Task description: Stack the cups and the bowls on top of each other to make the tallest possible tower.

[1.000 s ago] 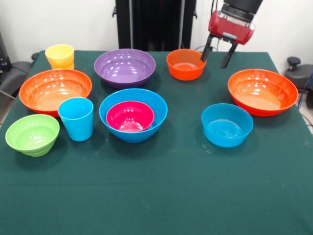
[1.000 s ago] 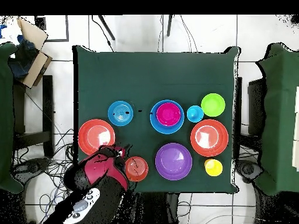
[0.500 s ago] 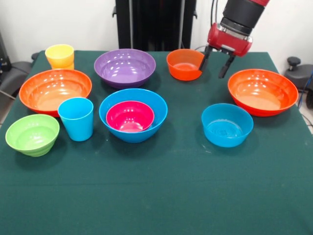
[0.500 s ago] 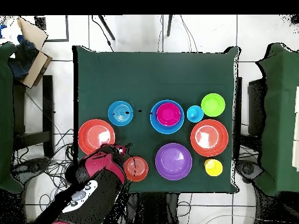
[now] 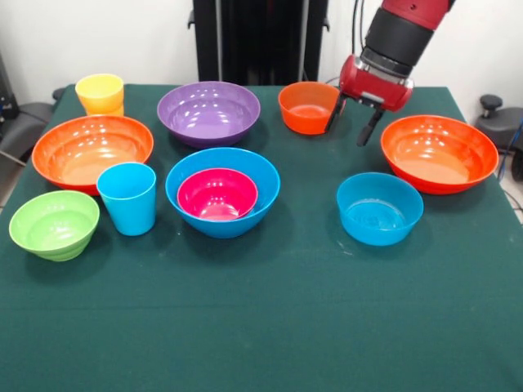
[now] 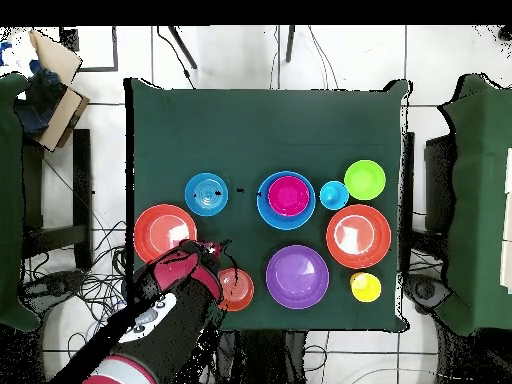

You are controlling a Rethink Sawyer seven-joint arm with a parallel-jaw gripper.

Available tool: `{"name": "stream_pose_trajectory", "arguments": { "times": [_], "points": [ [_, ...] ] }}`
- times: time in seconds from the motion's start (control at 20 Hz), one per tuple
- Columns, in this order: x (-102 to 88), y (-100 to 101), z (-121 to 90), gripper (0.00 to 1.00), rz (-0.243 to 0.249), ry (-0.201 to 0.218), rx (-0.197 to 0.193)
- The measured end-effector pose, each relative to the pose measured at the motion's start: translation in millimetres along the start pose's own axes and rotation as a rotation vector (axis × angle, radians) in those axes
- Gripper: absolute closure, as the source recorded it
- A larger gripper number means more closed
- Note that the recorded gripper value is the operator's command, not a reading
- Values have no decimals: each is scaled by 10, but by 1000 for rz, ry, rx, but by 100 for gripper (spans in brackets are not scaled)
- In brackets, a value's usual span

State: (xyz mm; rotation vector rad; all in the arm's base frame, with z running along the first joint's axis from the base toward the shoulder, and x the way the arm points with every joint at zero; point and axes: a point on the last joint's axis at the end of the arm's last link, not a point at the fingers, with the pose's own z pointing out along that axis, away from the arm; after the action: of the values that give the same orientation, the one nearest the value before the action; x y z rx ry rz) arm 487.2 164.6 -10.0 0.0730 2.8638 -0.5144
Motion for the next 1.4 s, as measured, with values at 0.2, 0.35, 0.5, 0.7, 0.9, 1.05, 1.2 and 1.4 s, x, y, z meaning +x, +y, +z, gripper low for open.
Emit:
{"name": "stream_pose_trajectory", "arguments": {
  "times": [0.2, 0.35, 0.5, 0.7, 0.9, 1.05, 1.2, 1.4],
  "points": [
    [-18, 57, 90, 0, -13, -3, 1],
    [-36, 77, 118, 0, -17, -6, 1],
    [-58, 87, 120, 0, -17, -10, 0],
    [-107, 108, 116, 0, -17, -19, -4],
    [-130, 128, 109, 0, -17, -23, -9],
    [-138, 131, 101, 0, -16, -24, -11],
    [-152, 138, 99, 0, -16, -27, -11],
    [-173, 165, 91, 0, -19, -33, -14]
  ]
}}
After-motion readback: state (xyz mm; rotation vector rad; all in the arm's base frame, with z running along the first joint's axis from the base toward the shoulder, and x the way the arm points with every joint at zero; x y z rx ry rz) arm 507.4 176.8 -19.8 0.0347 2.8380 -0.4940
